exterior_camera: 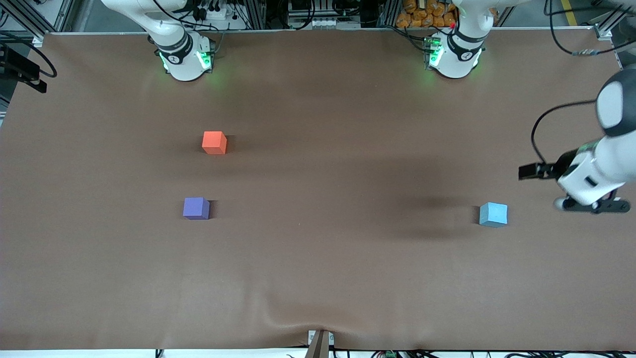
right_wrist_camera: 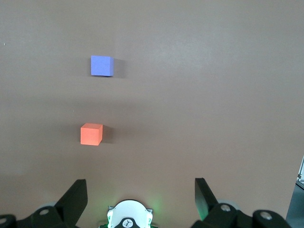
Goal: Place blue block between orange and purple blocks
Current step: 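Move the left gripper down over the light blue cube, then close the left gripper on the light blue cube and lift it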
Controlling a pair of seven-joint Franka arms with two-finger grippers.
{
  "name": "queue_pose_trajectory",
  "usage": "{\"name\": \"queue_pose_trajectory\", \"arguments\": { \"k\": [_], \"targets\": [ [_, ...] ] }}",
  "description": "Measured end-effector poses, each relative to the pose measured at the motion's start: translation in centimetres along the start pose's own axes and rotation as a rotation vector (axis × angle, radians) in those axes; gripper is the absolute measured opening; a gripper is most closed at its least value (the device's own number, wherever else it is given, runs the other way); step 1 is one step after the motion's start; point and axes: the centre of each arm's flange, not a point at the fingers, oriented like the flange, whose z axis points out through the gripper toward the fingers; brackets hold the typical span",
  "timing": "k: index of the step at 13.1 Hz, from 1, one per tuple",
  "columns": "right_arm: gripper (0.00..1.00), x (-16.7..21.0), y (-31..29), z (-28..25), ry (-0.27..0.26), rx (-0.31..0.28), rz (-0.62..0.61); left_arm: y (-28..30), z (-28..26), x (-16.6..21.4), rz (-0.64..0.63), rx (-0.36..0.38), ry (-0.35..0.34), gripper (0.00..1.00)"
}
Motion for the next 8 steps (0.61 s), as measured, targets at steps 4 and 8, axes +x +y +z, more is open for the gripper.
{"name": "queue_pose_trajectory", "arguments": {
  "k": [4, 8],
  "targets": [
    [1.0, 0.0, 0.0, 0.0, 0.0, 0.0, 0.0, -0.1, 7.4, 3.6, 0.003, -0.008, 0.027, 1.0],
    [1.0, 0.0, 0.0, 0.0, -0.001, 0.0, 0.0, 0.1, 12.9, 5.3, 0.007, -0.014, 0.055, 1.0]
  ]
}}
